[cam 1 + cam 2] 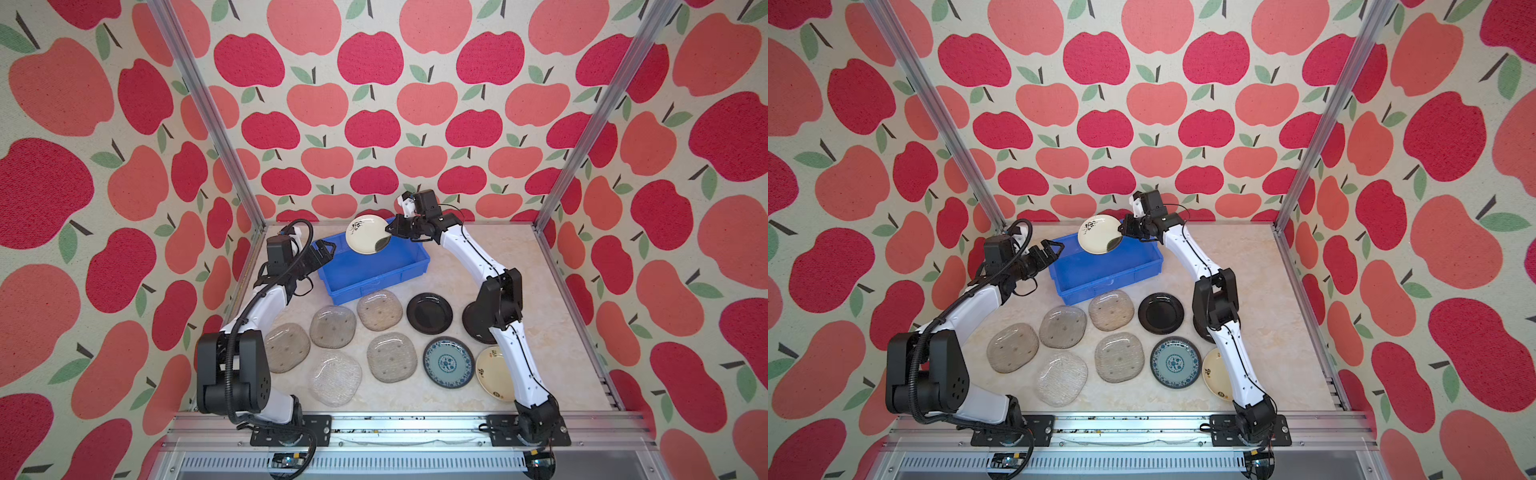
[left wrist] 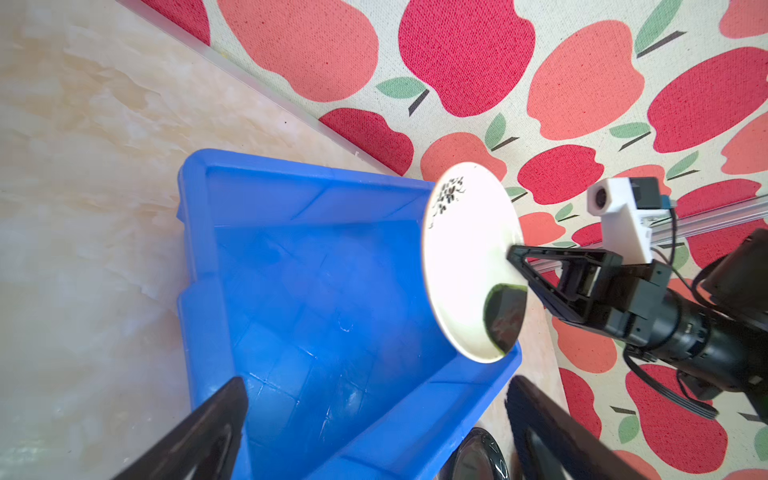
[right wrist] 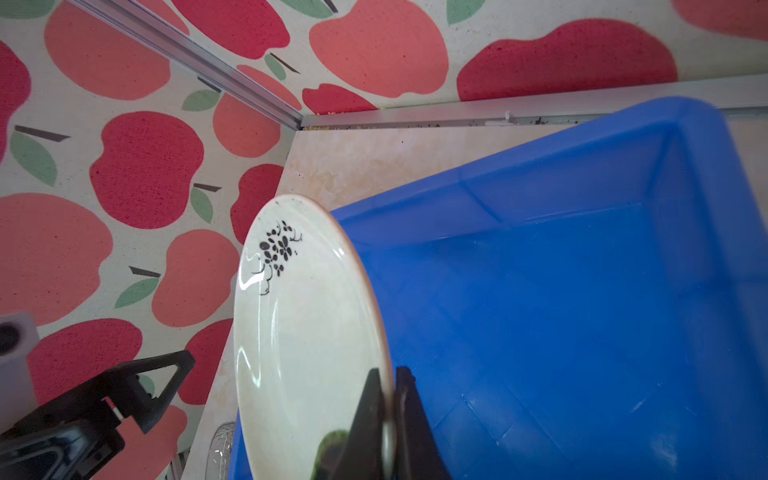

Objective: Place the plates into the plastic bin on the countertop
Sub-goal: 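Lift the cream plate with the right gripper and carry it over the blue bin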

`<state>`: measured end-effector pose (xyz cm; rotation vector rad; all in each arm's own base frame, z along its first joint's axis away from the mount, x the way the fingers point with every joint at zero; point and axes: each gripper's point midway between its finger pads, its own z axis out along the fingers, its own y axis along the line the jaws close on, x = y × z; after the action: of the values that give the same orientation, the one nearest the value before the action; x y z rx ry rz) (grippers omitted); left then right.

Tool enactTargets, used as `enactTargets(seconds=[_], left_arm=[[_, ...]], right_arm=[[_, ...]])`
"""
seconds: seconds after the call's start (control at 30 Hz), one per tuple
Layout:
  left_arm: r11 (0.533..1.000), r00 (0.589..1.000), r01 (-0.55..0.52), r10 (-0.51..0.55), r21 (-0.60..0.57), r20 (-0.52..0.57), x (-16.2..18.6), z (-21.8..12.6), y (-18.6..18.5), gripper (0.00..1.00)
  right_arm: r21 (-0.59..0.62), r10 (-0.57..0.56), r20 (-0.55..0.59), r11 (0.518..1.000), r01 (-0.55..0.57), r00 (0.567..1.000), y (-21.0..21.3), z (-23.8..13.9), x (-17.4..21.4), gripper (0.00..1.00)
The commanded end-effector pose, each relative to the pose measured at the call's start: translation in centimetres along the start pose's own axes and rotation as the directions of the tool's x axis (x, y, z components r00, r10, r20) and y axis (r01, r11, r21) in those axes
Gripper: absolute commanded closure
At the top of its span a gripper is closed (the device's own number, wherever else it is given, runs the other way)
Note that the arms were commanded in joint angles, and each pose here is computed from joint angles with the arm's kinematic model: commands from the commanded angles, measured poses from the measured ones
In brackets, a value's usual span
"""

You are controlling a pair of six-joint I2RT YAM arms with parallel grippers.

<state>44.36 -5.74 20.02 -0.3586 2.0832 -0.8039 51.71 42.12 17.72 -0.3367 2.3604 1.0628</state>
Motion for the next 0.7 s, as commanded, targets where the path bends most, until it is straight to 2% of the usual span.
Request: enactTargets(seconds=[0.0,0.33,0.67], left_arm=[[0.999,0.999,-0.03,0.03,-0.014,0.009,-0.1,-1.1,0.2,0.01],[1.0,1.0,-0.003,0.002,-0.017,-0.025,1.5,-0.3,1.7,0.01],[1.0,0.999,0.001,-0.003,-0.025,-0.048,2.6,0.4,2.7,0.01]], right_arm=[[-0.017,-0.002,-0.034,1.0,0.002,0.999,1.0,0.9,0.9,1.0],[-0.026,-0.019,-0.131,1.0,0.016,0.991,0.9,6.0,5.7,1.0],[-0.05,-0.04,-0.159,0.998,0.032,0.986,1.6,8.9,8.4,1.0]])
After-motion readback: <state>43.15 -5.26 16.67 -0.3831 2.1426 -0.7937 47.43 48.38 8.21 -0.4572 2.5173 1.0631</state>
